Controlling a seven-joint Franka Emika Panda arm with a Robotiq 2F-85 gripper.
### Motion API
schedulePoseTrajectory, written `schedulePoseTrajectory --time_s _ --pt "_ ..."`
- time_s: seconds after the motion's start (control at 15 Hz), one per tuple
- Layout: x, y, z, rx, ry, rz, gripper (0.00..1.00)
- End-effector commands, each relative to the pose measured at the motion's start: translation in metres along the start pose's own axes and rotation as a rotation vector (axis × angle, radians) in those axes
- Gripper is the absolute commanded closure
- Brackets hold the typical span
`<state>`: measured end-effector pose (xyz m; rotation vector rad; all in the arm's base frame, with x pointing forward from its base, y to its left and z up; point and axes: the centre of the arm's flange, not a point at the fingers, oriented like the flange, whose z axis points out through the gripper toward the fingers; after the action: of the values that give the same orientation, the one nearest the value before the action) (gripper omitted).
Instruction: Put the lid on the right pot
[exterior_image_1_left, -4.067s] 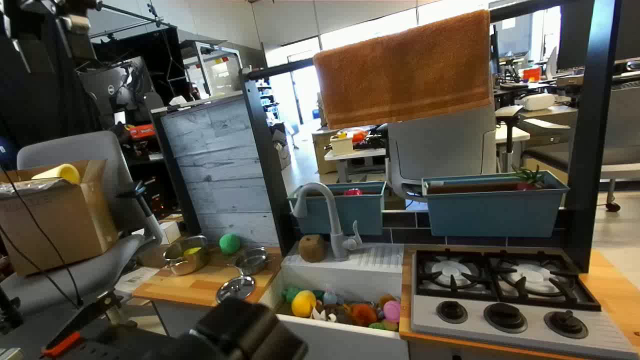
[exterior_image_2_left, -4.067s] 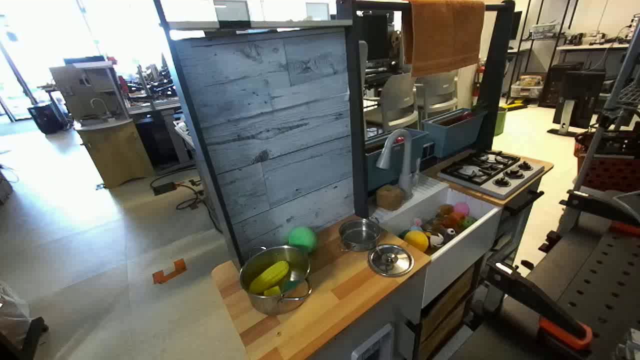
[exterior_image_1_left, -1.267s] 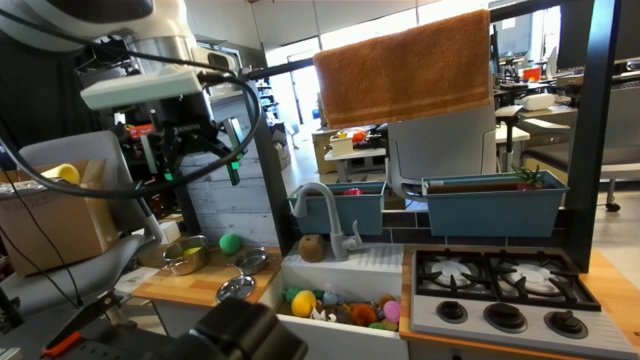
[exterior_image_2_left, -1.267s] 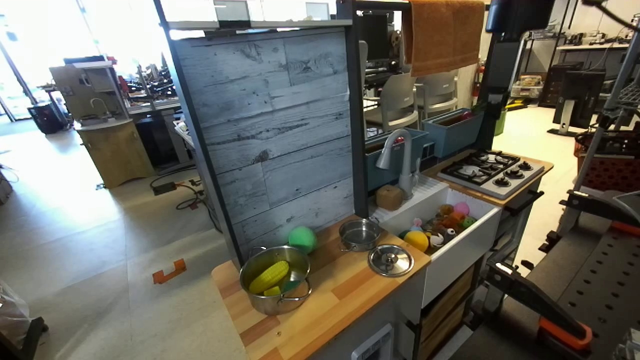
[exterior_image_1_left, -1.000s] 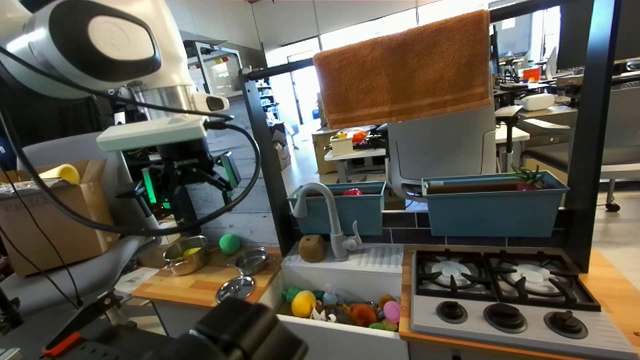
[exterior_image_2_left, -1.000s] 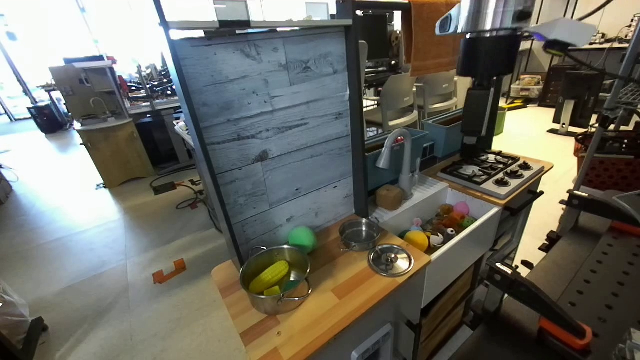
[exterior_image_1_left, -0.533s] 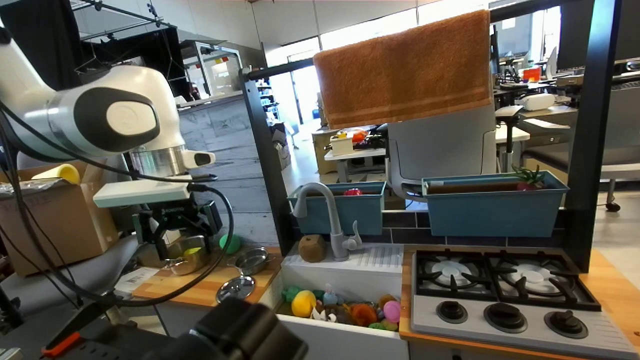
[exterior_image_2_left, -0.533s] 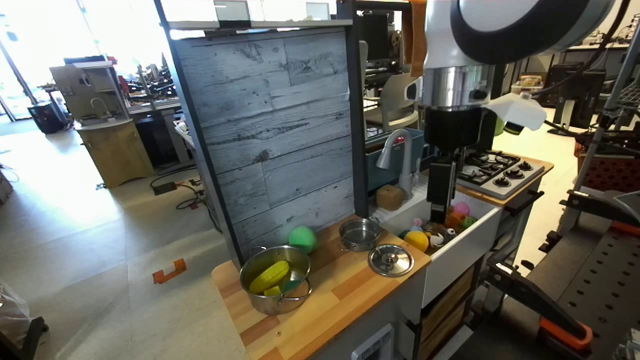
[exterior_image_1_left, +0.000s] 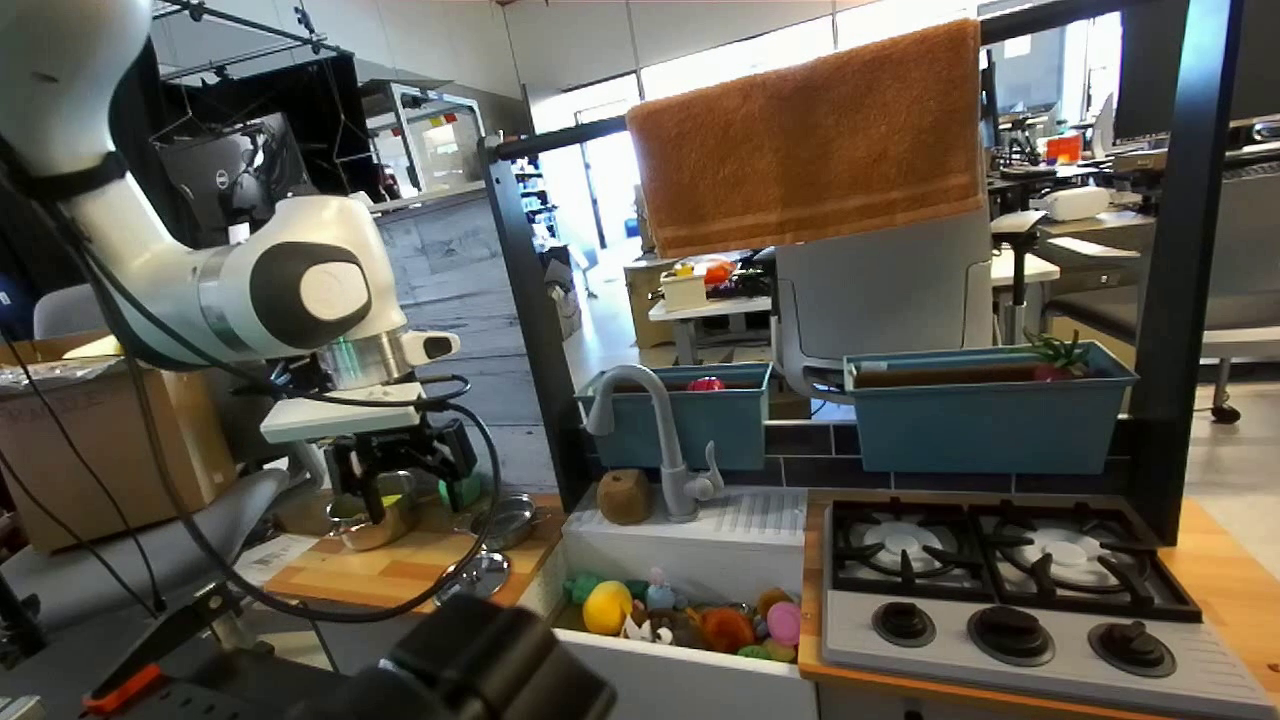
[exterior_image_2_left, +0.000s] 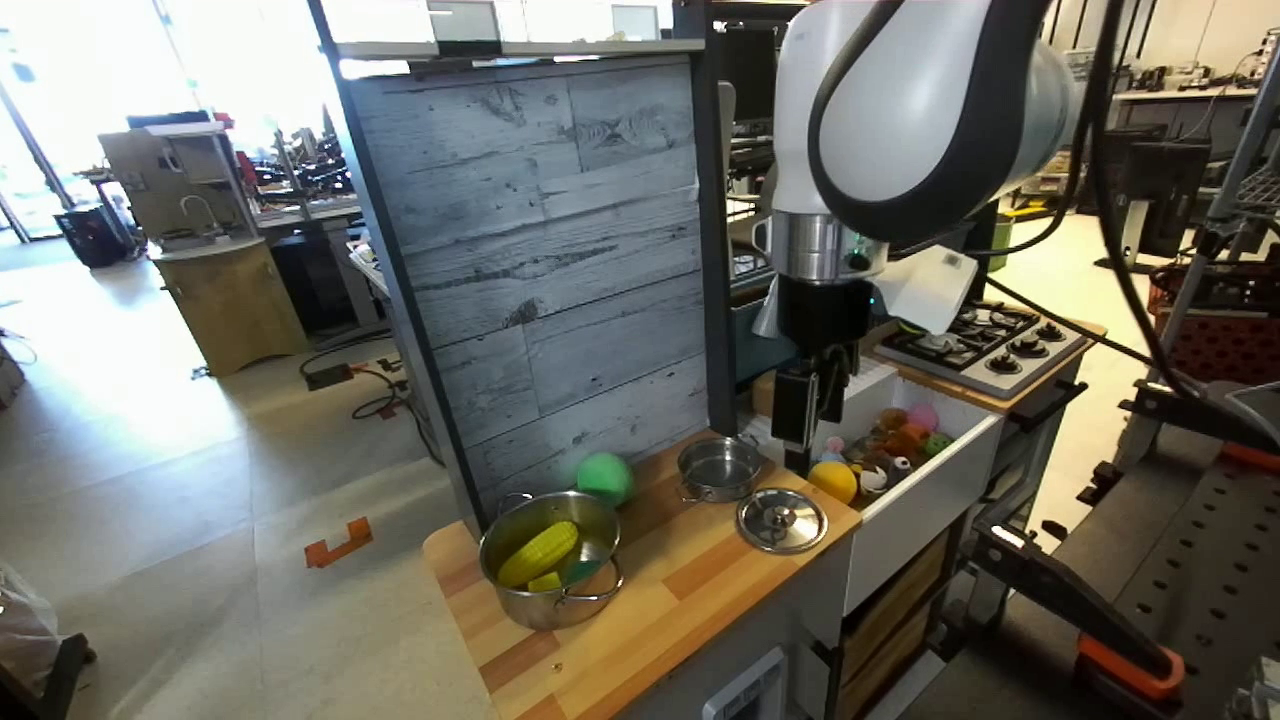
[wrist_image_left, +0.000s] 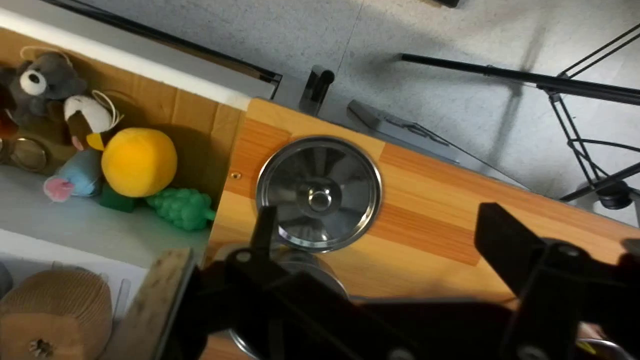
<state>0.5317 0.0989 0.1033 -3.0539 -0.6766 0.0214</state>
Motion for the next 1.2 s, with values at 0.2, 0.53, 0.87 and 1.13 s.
schedulePoseTrajectory --time_s 0.2,0.53,0.87,1.13 --pt "0.055 0.026 0.052 -0.103 -0.035 -0.085 0.0" --pt "0.062 0.007 0.104 -0.106 -0.047 -0.139 0.0" --pt "0.065 -0.005 0.143 -0.094 -0.087 -0.132 0.0" --pt "0.071 -0.002 0.138 -0.103 -0.088 -0.116 0.37"
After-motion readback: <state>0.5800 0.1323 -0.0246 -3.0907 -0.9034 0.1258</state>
